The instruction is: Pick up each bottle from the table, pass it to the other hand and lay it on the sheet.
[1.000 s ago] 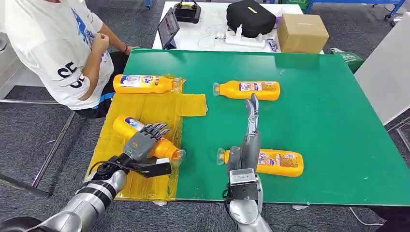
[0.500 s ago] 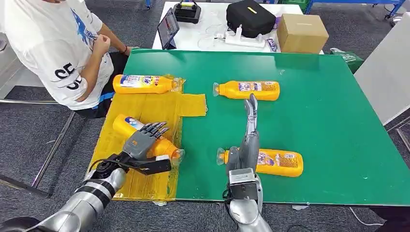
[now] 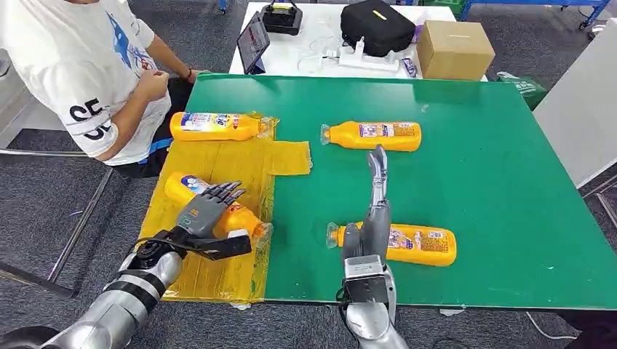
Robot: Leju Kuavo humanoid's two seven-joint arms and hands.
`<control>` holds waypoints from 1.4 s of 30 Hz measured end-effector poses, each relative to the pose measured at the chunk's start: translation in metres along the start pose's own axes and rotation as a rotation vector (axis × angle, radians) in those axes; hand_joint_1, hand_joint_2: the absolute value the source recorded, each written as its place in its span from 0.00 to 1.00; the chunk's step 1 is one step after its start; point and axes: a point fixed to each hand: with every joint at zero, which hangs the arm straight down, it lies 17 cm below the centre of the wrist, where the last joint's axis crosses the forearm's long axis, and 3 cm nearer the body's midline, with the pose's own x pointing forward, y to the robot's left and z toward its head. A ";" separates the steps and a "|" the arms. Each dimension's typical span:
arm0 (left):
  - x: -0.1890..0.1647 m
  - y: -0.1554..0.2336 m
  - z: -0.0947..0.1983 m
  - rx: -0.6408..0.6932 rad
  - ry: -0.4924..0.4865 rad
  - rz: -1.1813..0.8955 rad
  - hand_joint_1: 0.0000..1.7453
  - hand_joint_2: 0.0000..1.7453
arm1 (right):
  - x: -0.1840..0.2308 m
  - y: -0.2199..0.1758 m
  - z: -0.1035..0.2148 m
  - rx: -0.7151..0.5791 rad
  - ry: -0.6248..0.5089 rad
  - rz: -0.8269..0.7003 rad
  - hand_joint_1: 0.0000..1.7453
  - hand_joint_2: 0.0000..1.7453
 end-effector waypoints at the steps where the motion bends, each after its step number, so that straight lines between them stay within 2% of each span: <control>1: -0.001 0.001 0.001 -0.001 0.000 0.001 0.00 0.00 | 0.000 0.000 0.001 0.000 0.001 0.001 0.00 0.00; 10: -0.001 0.012 0.006 0.010 -0.019 -0.019 0.00 0.00 | -0.004 -0.004 0.003 -0.004 0.011 0.013 0.00 0.00; 11: 0.000 0.013 0.007 0.009 -0.023 -0.021 0.00 1.00 | -0.004 -0.004 0.003 -0.004 0.012 0.014 0.00 0.00; 28: -0.019 0.018 0.031 -0.045 -0.017 -0.016 0.00 1.00 | -0.011 -0.011 0.009 -0.012 0.032 0.037 0.00 0.00; 42: -0.003 0.041 0.041 0.076 -0.069 0.113 0.00 1.00 | -0.014 -0.011 0.011 -0.010 0.039 0.042 0.00 0.00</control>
